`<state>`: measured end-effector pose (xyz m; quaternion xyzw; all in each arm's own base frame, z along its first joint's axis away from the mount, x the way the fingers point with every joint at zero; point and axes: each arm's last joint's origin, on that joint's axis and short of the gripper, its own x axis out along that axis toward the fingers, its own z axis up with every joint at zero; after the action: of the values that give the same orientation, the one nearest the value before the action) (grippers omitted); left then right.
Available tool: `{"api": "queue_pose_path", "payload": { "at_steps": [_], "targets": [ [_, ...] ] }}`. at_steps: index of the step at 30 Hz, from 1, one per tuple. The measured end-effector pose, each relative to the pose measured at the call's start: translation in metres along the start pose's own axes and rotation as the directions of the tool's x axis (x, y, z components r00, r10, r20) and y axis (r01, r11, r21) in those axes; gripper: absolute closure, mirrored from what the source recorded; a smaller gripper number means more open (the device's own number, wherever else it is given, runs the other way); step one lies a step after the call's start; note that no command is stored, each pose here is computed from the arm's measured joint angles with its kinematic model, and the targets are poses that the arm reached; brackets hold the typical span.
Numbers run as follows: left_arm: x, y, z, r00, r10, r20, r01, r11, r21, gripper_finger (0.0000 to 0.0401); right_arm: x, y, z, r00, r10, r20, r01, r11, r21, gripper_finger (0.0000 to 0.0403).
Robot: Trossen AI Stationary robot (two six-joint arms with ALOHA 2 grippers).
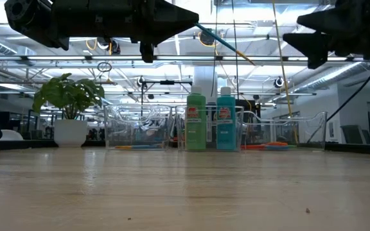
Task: Pick & Place Paint Supplies
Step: Put the blue paint brush into the left transparent bin
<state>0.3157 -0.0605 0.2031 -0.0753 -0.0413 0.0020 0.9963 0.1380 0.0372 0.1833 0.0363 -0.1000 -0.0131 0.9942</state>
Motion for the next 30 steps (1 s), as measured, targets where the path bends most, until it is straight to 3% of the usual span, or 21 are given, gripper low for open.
{"api": "queue_pose_path", "payload": {
  "at_steps": [8, 13, 19, 26, 30],
  "targets": [
    [0.0, 0.0, 0.0, 1.0, 0.0, 0.0, 0.0, 1.0, -0.007, 0.0367, -0.008, -0.002, -0.009, 0.99, 0.025, -0.142, -0.033, 0.998, -0.058, 0.0165],
    [0.0, 0.0, 0.0, 1.0, 0.0, 0.0, 0.0, 1.0, -0.006, 0.0391, -0.013, -0.003, -0.008, 0.985, 0.065, -0.159, -0.076, 0.995, -0.063, 0.0166],
    [0.0, 0.0, 0.0, 1.0, 0.0, 0.0, 0.0, 1.0, -0.007, 0.0368, -0.018, -0.002, -0.011, 0.968, 0.141, -0.209, -0.155, 0.987, -0.051, 0.0173],
    [0.0, 0.0, 0.0, 1.0, 0.0, -0.002, 0.0, 1.0, -0.007, 0.0392, -0.023, -0.004, -0.009, 0.965, 0.151, -0.213, -0.166, 0.985, -0.056, 0.0195],
    [0.0, 0.0, 0.0, 1.0, 0.0, -0.002, -0.001, 1.0, -0.019, 0.0371, -0.026, -0.004, -0.011, 0.952, 0.195, -0.236, -0.212, 0.976, -0.05, 0.0207]
  ]
}}
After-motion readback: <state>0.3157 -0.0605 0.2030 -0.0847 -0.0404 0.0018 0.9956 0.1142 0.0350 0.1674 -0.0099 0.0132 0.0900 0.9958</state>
